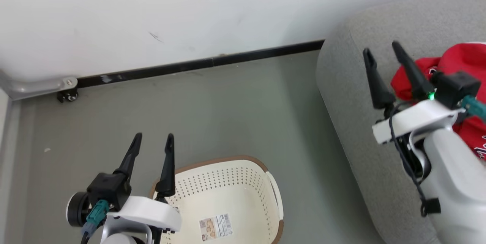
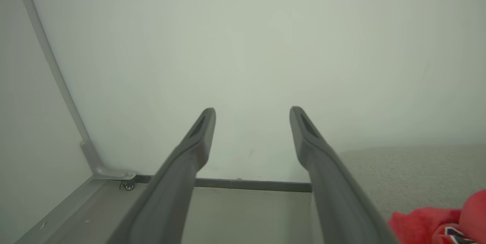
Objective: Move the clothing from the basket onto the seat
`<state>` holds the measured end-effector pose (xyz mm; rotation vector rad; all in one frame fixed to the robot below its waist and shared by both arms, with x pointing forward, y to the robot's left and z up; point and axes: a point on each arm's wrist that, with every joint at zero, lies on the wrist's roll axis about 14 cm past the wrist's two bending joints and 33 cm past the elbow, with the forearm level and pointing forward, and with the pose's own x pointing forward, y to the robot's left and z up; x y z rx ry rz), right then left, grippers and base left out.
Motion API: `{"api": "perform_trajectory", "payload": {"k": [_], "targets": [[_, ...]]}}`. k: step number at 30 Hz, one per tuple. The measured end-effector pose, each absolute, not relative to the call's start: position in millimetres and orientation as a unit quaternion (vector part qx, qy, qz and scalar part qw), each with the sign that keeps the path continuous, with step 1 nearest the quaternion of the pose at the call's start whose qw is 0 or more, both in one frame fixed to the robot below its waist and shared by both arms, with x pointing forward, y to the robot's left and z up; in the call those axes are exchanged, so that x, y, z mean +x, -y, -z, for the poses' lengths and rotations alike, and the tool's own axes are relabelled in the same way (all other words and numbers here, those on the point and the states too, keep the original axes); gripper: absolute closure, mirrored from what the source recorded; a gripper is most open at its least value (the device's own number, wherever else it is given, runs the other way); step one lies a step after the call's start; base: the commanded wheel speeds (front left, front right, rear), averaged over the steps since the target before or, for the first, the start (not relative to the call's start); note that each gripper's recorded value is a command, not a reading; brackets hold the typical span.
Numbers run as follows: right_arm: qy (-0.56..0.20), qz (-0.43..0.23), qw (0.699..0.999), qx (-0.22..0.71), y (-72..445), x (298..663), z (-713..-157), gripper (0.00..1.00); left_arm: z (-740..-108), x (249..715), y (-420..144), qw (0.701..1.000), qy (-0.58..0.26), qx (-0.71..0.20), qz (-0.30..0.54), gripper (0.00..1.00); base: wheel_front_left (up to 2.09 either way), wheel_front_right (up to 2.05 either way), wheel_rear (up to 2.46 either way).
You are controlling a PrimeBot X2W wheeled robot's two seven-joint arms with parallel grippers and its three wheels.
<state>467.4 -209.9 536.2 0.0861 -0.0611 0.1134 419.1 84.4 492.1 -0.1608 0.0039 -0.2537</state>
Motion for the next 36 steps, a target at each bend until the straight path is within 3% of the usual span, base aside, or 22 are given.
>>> {"api": "perform_trajectory", "payload": {"k": [36], "targets": [[-0.036,-0.067,0.994,0.08,155,367,-470,0.0,-507,361,-145,0.997,0.022,-0.069,0.012,0.0,0.0,0.0,0.0]]}}
